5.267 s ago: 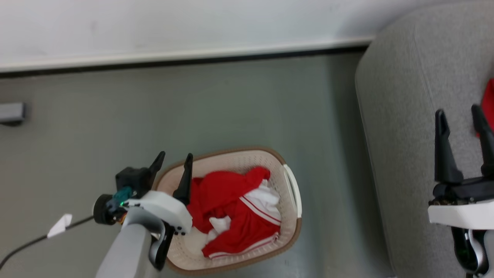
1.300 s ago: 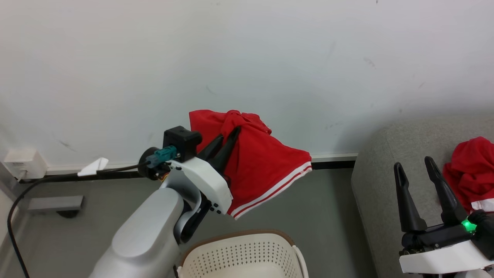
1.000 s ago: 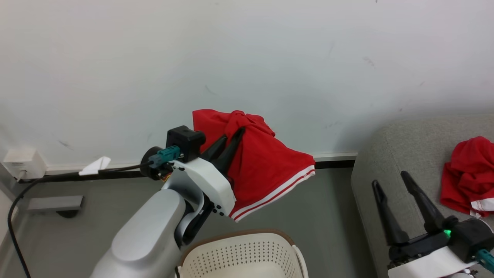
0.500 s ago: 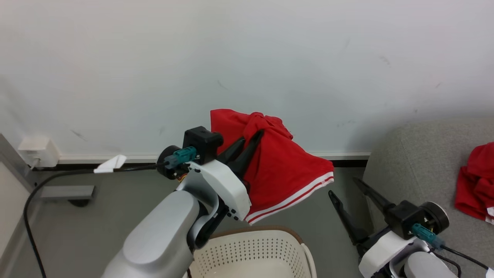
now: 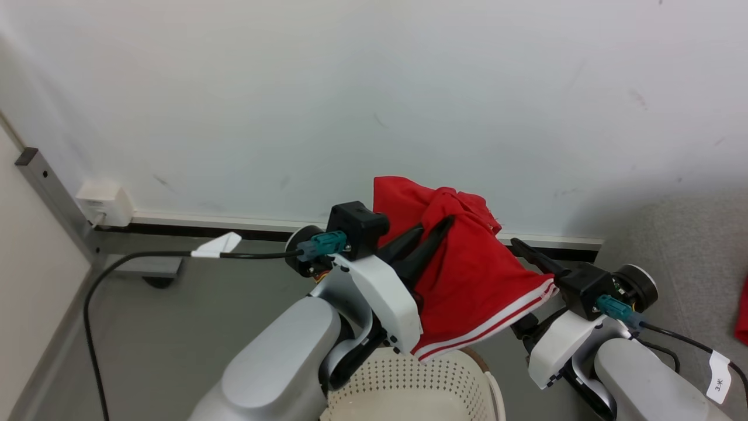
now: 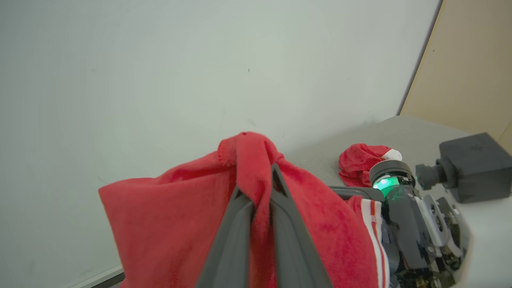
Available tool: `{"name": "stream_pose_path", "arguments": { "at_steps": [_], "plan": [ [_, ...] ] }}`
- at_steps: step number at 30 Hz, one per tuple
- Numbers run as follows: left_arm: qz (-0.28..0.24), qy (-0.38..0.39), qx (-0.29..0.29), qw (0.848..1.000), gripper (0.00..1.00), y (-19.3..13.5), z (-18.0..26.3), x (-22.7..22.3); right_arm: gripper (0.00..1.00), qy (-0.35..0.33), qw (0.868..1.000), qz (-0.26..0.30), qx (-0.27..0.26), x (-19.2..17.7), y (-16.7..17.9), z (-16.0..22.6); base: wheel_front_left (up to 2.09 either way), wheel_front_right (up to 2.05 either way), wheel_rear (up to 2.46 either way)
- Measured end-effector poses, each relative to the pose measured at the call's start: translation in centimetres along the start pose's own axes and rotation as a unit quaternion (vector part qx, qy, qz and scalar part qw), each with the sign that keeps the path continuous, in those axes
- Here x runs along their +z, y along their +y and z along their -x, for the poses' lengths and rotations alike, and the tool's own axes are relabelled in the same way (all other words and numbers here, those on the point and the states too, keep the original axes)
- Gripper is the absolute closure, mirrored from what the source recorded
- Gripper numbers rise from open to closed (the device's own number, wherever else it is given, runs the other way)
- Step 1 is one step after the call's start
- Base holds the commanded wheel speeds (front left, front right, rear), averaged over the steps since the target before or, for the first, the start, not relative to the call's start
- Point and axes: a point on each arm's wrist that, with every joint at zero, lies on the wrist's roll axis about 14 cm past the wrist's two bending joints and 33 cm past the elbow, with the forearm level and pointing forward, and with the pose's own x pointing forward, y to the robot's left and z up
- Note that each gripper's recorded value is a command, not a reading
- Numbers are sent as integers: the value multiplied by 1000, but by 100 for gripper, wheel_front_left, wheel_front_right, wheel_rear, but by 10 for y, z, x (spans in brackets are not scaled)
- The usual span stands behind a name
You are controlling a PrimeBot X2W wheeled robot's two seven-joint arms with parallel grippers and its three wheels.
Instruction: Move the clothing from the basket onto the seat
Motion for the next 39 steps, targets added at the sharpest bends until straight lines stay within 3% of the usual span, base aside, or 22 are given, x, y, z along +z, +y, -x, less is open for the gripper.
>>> {"name": "stream_pose_path", "arguments": {
  "at_steps": [7,8,10,25,26,27,28,29,39],
  "plan": [
    [3,11,12,1000,100,5,10,-5,0,3,999,-1,48,2,25,-16,0,0,0],
    [3,12,12,1000,100,5,11,-6,15,3,999,-2,53,3,28,-18,0,0,0],
    [2,14,14,1000,100,6,13,-7,100,2,998,-6,58,4,32,-21,0,0,0],
    [6,24,24,999,100,12,11,-16,100,-34,997,-66,26,23,16,-14,0,0,0],
    [6,24,25,999,83,12,10,-17,100,-38,996,-75,20,25,14,-12,0,0,0],
    [7,25,24,999,58,12,10,-18,100,-42,996,-81,15,26,12,-9,0,0,0],
    [7,28,24,999,22,12,9,-20,100,-46,995,-87,11,27,10,-7,0,0,0],
    [7,31,23,999,0,11,9,-23,100,-52,994,-93,6,30,8,-6,0,0,0],
    [10,33,-11,999,0,-9,-3,-31,100,-126,980,-132,-73,63,-41,28,0,0,0]
  ]
}}
